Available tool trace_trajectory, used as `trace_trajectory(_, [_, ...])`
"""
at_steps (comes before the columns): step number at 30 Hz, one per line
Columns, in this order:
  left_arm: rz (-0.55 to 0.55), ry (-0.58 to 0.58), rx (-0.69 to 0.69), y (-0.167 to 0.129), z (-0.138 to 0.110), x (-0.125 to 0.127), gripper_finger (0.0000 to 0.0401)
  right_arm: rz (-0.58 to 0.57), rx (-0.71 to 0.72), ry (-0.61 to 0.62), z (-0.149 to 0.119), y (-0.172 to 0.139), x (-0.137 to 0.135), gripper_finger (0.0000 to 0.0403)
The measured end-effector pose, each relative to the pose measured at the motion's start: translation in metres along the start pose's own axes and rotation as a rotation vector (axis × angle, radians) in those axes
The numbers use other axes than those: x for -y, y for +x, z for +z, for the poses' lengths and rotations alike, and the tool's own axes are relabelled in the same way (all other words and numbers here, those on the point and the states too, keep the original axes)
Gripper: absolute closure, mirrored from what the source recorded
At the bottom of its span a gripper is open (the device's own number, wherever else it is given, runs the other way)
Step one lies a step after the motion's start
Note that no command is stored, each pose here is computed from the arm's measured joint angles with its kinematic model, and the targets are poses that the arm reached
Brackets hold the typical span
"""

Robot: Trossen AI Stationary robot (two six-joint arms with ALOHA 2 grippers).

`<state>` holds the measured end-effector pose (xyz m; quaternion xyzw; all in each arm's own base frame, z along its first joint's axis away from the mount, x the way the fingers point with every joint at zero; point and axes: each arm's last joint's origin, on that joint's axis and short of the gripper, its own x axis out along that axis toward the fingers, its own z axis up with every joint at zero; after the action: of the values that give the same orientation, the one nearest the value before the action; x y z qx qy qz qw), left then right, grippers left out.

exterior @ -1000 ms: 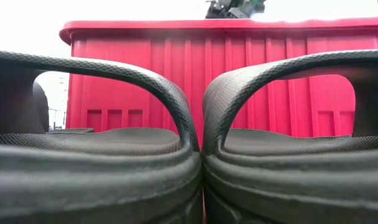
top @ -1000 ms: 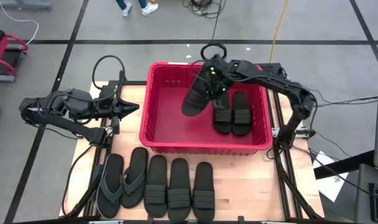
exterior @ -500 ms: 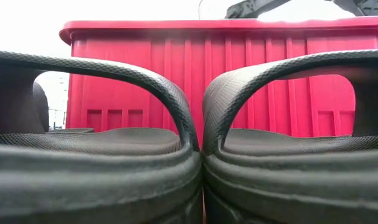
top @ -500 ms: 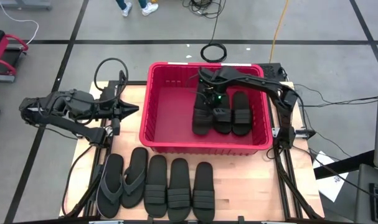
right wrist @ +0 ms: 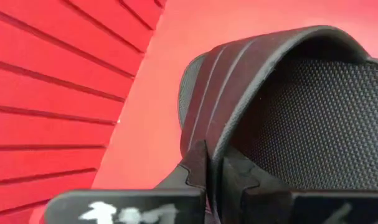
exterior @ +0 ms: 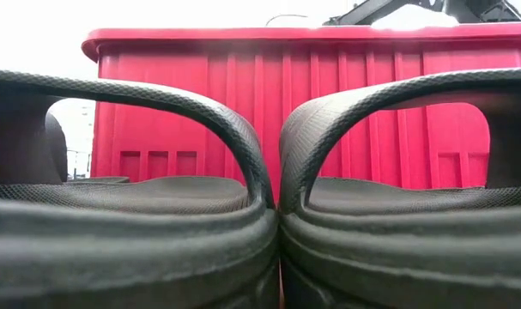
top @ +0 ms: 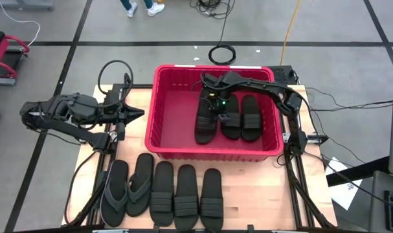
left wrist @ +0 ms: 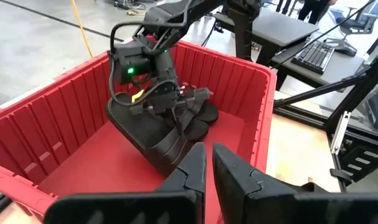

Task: Pick and place slides into bin
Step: Put the black slide into the red container

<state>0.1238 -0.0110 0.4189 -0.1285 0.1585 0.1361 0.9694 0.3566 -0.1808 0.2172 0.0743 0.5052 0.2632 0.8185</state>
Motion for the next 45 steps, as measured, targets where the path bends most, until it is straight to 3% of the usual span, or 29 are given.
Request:
trace_trajectory(11, [0.001,-0.009,0.003,0.0,0.0,0.0,0.0375,0.087,-0.039,0.101,-0.022,0.009,0.021,0.0397])
trace_trajectory(31, [0.012,0.012,0.009,0.0,0.001,0.0,0.0375,0.127,-0.105,0.056,-0.037,0.0,0.019,0.0398])
trace_trajectory(45, [0.011,0.076,0.008,0.0,0.001,0.0,0.0375,0.019,-0.149,0.096,-0.034,0.002,0.025,0.0294])
